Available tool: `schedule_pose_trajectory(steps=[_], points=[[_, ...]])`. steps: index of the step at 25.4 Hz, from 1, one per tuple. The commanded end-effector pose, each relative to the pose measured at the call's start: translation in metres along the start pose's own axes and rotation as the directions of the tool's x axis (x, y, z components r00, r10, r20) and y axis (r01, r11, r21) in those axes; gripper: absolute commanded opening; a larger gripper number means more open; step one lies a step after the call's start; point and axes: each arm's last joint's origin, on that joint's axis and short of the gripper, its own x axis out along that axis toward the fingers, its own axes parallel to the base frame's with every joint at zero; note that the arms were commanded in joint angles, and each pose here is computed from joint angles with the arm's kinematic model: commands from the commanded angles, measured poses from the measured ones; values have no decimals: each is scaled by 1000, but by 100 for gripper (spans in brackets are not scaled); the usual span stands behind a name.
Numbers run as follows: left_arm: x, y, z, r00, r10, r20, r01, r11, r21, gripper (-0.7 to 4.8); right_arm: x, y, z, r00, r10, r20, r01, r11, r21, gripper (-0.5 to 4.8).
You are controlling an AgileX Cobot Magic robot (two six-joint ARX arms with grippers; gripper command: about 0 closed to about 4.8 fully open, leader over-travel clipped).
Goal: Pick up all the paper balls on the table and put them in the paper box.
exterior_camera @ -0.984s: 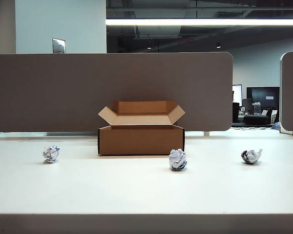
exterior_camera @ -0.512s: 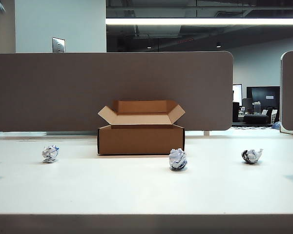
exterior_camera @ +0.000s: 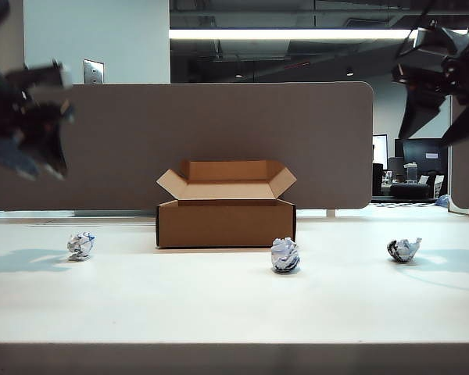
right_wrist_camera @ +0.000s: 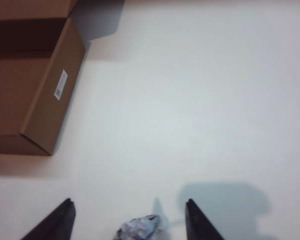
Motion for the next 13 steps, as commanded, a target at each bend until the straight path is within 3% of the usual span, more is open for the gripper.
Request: schedule_pose_trajectory(steps=[1, 7, 13], points=[[13, 1, -2, 1000, -8, -13, 9, 1000, 2, 338, 6, 1, 5, 1000, -5, -18, 6, 997, 81, 394], [32, 1, -4, 1000, -15, -20, 15, 1000, -2, 344, 33, -2, 1, 996, -39, -84, 45, 996, 81, 406], [66, -3, 18, 983, -46, -175, 46, 999, -6, 345, 63, 3, -10, 984, -38, -172, 50, 997, 65, 424]])
